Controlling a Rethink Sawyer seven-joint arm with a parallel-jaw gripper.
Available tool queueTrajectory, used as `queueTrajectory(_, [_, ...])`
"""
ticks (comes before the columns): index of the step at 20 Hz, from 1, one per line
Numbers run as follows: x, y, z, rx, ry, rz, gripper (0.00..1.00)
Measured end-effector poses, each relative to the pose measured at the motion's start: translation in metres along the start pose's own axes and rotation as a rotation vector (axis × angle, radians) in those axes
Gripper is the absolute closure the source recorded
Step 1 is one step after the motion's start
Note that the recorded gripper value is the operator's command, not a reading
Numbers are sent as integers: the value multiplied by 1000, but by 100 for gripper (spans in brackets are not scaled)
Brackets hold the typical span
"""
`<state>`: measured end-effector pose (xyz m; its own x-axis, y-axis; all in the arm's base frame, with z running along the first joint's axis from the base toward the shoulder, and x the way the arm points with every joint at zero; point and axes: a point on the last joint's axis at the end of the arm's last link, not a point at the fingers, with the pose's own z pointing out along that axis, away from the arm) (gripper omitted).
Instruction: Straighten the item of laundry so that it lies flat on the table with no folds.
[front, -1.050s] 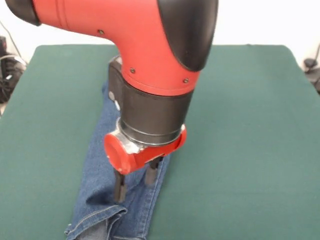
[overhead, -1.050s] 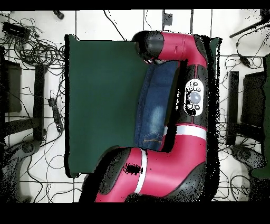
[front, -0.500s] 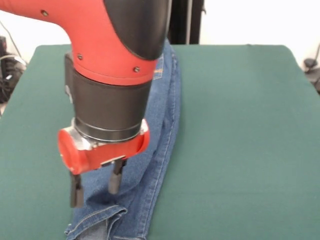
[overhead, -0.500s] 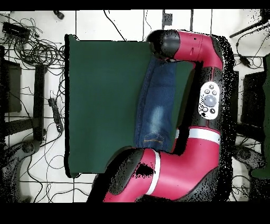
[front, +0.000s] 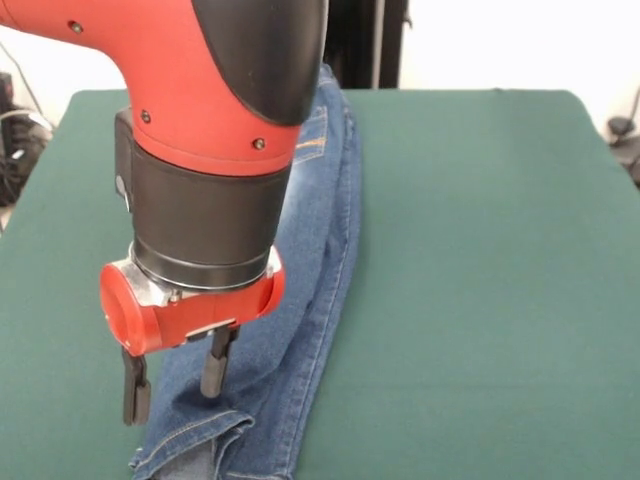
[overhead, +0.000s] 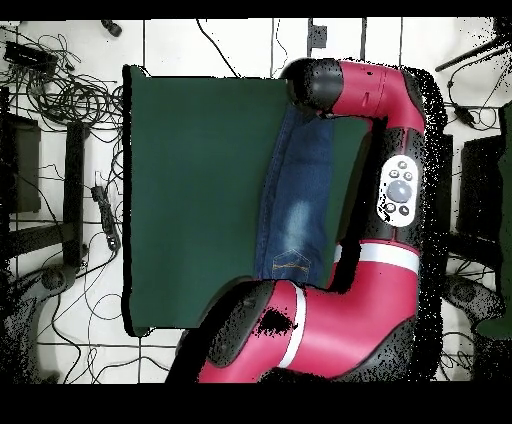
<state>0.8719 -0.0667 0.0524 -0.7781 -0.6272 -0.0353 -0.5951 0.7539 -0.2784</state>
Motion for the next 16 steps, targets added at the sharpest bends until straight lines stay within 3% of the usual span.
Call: queueTrajectory(16, [2,31,27,-14,54,-54,0])
